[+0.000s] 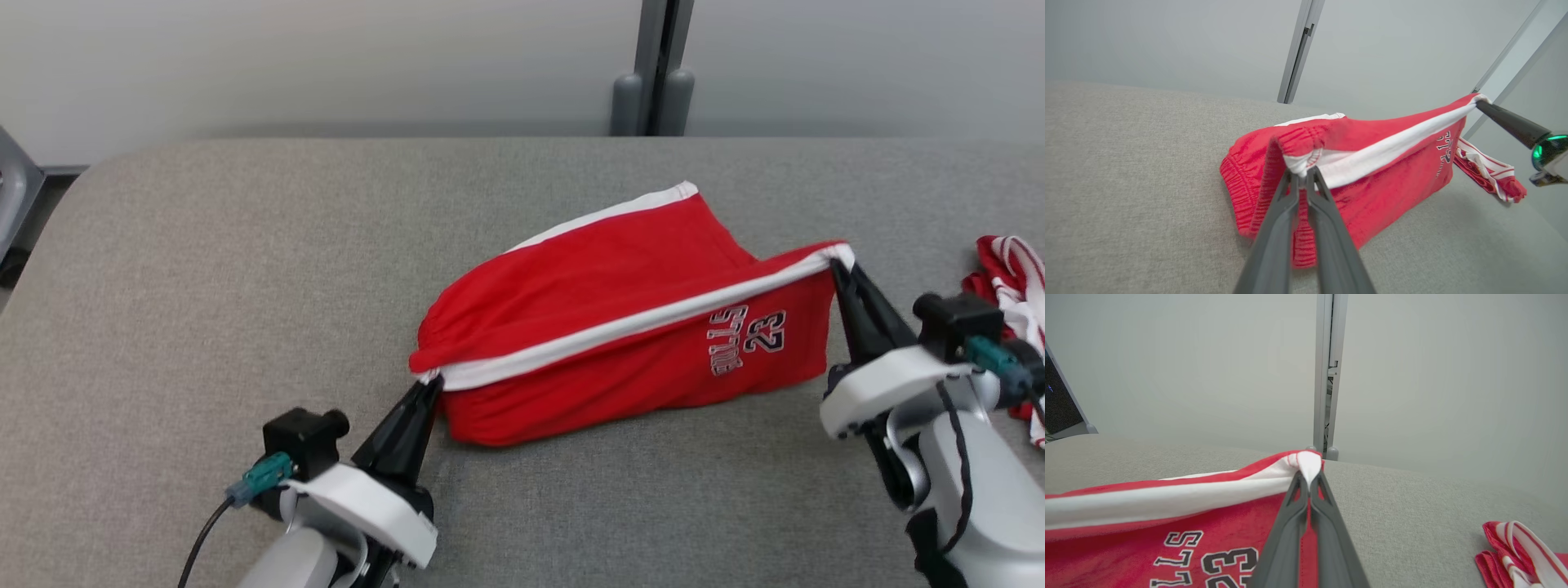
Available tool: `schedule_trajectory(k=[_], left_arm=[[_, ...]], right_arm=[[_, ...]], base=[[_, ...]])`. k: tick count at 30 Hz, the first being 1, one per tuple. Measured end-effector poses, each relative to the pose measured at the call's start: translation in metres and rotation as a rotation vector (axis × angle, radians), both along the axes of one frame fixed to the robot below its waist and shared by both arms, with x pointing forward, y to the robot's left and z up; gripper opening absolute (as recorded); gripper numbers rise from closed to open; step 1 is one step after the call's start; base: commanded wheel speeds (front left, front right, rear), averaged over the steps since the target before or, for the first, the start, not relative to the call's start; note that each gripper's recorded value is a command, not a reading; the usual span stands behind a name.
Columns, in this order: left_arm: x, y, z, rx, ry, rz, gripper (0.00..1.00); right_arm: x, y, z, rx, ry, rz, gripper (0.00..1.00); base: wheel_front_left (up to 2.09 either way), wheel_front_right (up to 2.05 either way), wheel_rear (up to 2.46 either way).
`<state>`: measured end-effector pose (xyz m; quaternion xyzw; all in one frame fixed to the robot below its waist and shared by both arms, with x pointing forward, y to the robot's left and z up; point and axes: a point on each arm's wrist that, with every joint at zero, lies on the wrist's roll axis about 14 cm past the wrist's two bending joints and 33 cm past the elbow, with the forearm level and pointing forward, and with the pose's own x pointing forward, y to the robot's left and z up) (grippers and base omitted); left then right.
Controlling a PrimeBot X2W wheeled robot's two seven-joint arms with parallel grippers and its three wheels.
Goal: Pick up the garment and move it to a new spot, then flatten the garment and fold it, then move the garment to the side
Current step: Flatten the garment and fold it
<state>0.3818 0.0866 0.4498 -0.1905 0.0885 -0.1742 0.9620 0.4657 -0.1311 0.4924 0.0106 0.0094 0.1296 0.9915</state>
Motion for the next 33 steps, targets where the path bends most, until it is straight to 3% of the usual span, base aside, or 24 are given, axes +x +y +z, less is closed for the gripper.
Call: schedule_trajectory(k=[4,11,26,27,28,29,33], left_arm=[[0.034,0.0,0.006,-0.004,-0.019,0.006,0.0],[0.071,0.01,-0.004,0.021,-0.011,0.051,0.0],[0.108,0.036,-0.034,0.091,0.03,0.123,0.0],[0.109,0.036,-0.035,0.087,0.032,0.125,0.16],[0.109,0.036,-0.035,0.086,0.033,0.126,0.55],[0.11,0.036,-0.035,0.084,0.032,0.126,1.0],[0.111,0.036,-0.037,0.071,0.041,0.141,1.0]], right_arm=[[0.047,0.01,-0.005,-0.052,0.012,0.031,0.0],[0.097,0.029,-0.025,-0.123,0.047,0.084,0.0],[0.153,0.051,-0.068,-0.187,0.12,0.121,0.0],[0.154,0.05,-0.072,-0.182,0.132,0.114,0.0],[0.154,0.048,-0.074,-0.182,0.14,0.11,0.47],[0.155,0.047,-0.076,-0.175,0.146,0.102,1.0],[0.158,0.047,-0.069,-0.142,0.133,0.081,1.0]], base=[[0.0,0.0,0.0],[0.0,0.0,0.0],[0.0,0.0,0.0],[0.0,0.0,0.0],[0.0,0.0,0.0],[0.0,0.0,0.0],[0.0,0.0,0.0]])
